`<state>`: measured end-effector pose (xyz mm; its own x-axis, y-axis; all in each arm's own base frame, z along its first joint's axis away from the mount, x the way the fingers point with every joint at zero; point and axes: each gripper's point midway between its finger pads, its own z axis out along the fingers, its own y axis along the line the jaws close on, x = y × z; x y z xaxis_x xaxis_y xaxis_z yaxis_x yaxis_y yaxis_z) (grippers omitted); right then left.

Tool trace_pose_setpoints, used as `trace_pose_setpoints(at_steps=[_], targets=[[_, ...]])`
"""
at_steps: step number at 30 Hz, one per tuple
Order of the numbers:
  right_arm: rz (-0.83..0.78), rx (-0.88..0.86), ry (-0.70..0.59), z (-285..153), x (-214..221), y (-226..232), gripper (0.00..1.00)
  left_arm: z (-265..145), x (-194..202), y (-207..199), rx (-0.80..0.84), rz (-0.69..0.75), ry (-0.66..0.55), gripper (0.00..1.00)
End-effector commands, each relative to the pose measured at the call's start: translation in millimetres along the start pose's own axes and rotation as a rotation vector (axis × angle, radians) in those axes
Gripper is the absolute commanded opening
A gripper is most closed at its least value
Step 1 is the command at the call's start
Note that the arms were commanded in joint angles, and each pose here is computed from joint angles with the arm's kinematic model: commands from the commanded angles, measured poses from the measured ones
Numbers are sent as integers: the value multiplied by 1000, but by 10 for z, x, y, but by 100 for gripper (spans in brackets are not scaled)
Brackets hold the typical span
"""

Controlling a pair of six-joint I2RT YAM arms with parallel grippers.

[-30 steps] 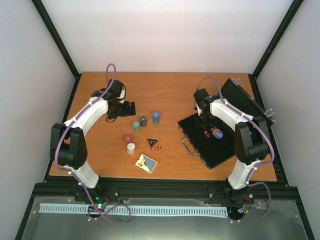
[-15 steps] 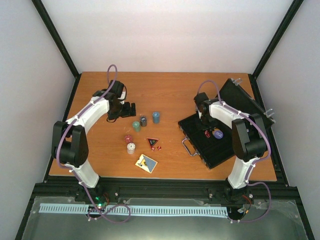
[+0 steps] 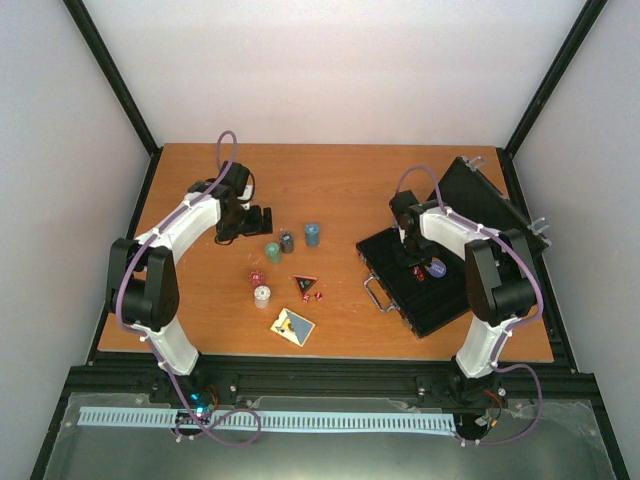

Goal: Pack up texas hold em set

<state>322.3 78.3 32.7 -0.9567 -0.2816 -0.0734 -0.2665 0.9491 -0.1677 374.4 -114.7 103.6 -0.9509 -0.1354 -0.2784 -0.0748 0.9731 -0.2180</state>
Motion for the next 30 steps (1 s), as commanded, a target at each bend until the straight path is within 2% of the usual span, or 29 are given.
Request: trace_pose_setpoints(at_steps=[1, 5, 8, 12, 18, 30], targets=[[-4, 0, -33, -116, -78, -40, 7, -58, -136, -93, 26, 6, -30, 100], [-15, -19, -31, -137, -51, -13, 18, -67, -136, -82, 20, 8, -32, 100], [-15, -18, -53, -211, -79, -25, 36, -69, -142, -85, 20, 9, -32, 100], [-15, -45, -78, -313, -133, 4, 46, -59, -153, -96, 24, 8, -30, 100], [-12, -63, -92, -393, -191, 23, 49, -51, -159, -101, 25, 6, -30, 100], [42, -169, -2, -162, 10, 240, 49, -41, -145, -91, 23, 7, -26, 100]])
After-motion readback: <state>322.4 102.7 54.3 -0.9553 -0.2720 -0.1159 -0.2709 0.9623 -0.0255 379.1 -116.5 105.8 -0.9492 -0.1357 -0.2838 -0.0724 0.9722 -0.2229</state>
